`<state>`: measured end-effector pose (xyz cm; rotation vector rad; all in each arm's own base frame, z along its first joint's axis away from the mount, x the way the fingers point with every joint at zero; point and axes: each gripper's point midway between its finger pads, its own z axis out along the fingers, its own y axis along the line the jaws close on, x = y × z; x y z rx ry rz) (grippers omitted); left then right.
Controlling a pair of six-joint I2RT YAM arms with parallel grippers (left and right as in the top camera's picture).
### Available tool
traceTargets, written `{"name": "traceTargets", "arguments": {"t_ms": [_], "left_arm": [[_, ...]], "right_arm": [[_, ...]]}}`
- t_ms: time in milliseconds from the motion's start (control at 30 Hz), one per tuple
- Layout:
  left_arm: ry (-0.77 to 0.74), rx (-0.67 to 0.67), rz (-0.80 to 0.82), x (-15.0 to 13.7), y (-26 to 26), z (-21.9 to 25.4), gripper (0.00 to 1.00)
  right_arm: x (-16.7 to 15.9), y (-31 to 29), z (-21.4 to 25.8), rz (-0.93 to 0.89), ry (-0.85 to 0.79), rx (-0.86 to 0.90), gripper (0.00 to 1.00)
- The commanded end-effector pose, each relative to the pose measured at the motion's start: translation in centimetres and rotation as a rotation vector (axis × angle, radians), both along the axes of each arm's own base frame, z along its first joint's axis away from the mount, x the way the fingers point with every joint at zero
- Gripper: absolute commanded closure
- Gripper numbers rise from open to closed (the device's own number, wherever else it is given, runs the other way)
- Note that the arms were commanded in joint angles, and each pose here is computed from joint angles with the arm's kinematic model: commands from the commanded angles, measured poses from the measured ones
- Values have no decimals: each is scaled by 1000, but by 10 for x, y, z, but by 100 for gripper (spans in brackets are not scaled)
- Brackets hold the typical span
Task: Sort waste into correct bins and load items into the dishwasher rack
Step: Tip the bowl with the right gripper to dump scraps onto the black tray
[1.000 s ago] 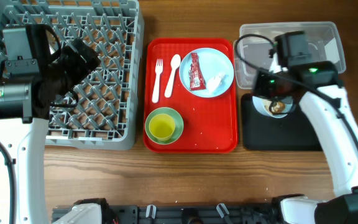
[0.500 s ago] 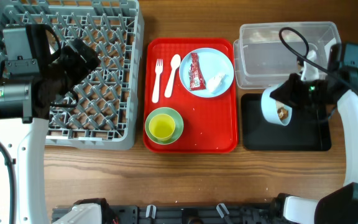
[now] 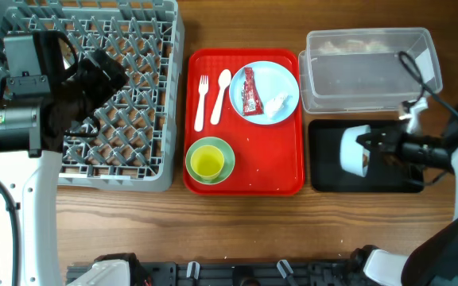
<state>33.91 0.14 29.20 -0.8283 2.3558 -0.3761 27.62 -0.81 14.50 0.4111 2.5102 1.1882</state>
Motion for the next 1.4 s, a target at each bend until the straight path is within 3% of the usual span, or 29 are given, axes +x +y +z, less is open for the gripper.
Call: {"name": "traceTargets", "arguments": {"t_ms": [0,267,633,867,1367], "left_arm": [[-6,-7,2,1,1,3,0],[-6,-7,2,1,1,3,0],[-6,-7,2,1,1,3,0],[-6,-7,2,1,1,3,0],[-6,-7,2,1,1,3,0]], "right_arm": [[7,-1,37,4,-253,124,96],[2,4,40,-22,-334,239,96],[-5,-7,25,-64,-371,217,96],[-13,-28,20,-194,-432,274,96],[-10,-36,43,-246,-528,374,96]]}}
